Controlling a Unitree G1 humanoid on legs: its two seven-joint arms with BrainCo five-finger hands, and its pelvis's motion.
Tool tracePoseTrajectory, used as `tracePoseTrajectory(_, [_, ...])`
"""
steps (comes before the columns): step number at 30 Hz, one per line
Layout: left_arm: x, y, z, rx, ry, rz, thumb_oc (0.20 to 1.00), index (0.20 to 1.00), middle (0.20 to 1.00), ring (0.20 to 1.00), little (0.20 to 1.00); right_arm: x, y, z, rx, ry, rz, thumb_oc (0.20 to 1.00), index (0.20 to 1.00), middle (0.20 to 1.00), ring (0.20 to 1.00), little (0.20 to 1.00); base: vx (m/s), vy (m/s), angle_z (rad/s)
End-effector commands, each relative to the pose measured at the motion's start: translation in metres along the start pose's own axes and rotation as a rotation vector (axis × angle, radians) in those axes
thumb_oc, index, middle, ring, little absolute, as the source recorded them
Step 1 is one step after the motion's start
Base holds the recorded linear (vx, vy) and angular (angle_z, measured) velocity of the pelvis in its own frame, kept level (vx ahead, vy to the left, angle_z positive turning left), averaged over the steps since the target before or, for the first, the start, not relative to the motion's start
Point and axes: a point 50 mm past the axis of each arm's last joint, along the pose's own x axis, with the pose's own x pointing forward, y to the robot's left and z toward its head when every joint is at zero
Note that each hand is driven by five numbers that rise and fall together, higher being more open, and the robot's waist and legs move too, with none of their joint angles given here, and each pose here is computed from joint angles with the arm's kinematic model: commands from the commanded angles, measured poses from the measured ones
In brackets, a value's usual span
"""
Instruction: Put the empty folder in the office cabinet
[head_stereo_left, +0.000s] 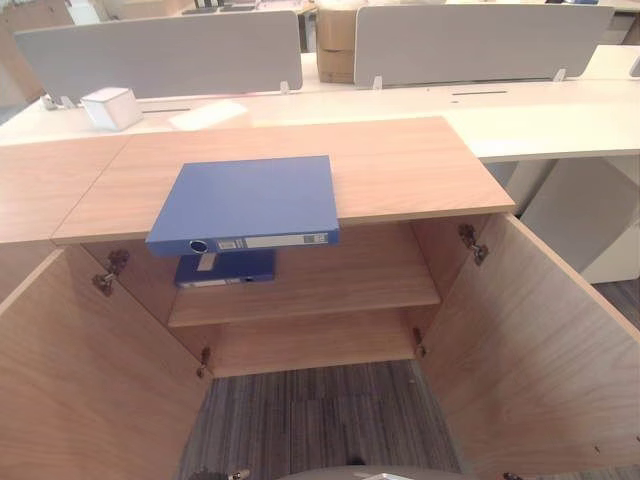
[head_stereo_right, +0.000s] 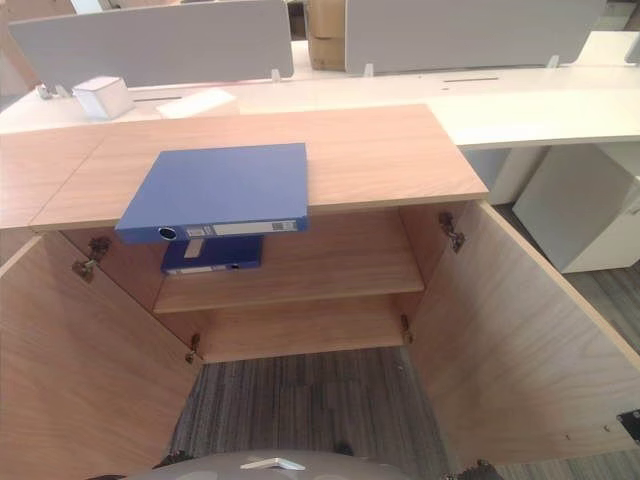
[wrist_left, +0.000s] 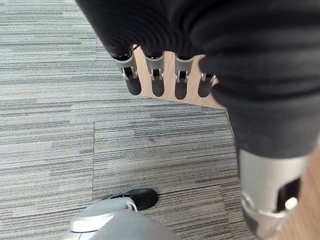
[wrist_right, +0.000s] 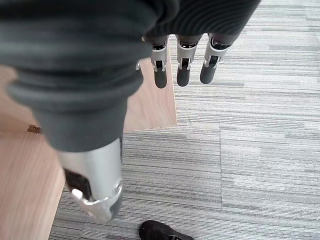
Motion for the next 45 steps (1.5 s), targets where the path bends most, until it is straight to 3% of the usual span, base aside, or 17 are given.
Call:
tracePoseTrajectory(1, [0.000,0.023,0.016,0.022,-0.038,0.074,1.000,1.000,1.000,1.000,1.000,0.000,-0.018,0.019,0.007,-0.035,-0.076,1.000,1.000,1.000,1.000,1.000,-0.05,0.032,0.21])
tracePoseTrajectory(6, [-0.002,0.034,0.038,-0.040,-0.124,0.124,1.000,1.000,1.000,1.000,1.000,0.000,-0.023,0.026,-0.005,-0.060,-0.100,1.000,1.000,1.000,1.000,1.000,0.05,0.077,0.08])
tracePoseTrajectory(7, [-0.004,0.035,0.076,-0.043,-0.208,0.142,1.000,1.000,1.000,1.000,1.000,0.000,-0.023,0.027,-0.028,-0.060,-0.096,1.000,1.000,1.000,1.000,1.000,0.16,0.190,-0.09])
tracePoseTrajectory(12, [-0.009,0.060,0.043,-0.240,-0.255,0.224,1.000,1.000,1.000,1.000,1.000,-0.001,-0.032,0.019,0.047,-0.065,-0.140,1.000,1.000,1.000,1.000,1.000,0.04,0.152,-0.20])
tracePoseTrajectory(16, [-0.028,0.056,0.070,-0.213,-0.493,0.211,1.000,1.000,1.000,1.000,1.000,-0.002,-0.033,0.018,0.067,-0.077,-0.157,1.000,1.000,1.000,1.000,1.000,-0.06,0.107,0.06])
tracePoseTrajectory(25, [-0.071,0.072,0.112,-0.205,-0.806,0.275,1.000,1.000,1.000,1.000,1.000,-0.001,-0.023,0.023,0.082,-0.096,-0.138,1.000,1.000,1.000,1.000,1.000,-0.05,0.067,0.05])
tracePoseTrajectory(30, [-0.090,0.072,0.126,-0.136,-0.914,0.318,1.000,1.000,1.000,1.000,1.000,-0.001,-0.018,0.023,0.087,-0.098,-0.130,1.000,1.000,1.000,1.000,1.000,0.00,0.000,0.00])
tracePoseTrajectory(36, [-0.122,0.077,0.139,0.097,-1.072,0.485,1.000,1.000,1.000,1.000,1.000,-0.001,-0.011,0.017,0.089,-0.091,-0.134,1.000,1.000,1.000,1.000,1.000,-0.01,-0.005,-0.03])
tracePoseTrajectory(39, [-0.145,0.087,0.145,0.302,-1.168,0.674,1.000,1.000,1.000,1.000,1.000,-0.001,-0.010,0.013,0.090,-0.080,-0.153,1.000,1.000,1.000,1.000,1.000,0.00,-0.007,-0.01])
tracePoseTrajectory(45, [-0.179,0.094,0.158,0.544,-1.317,0.872,1.000,1.000,1.000,1.000,1.000,-0.001,-0.009,0.016,0.062,-0.090,-0.170,1.000,1.000,1.000,1.000,1.000,0.01,-0.012,-0.04])
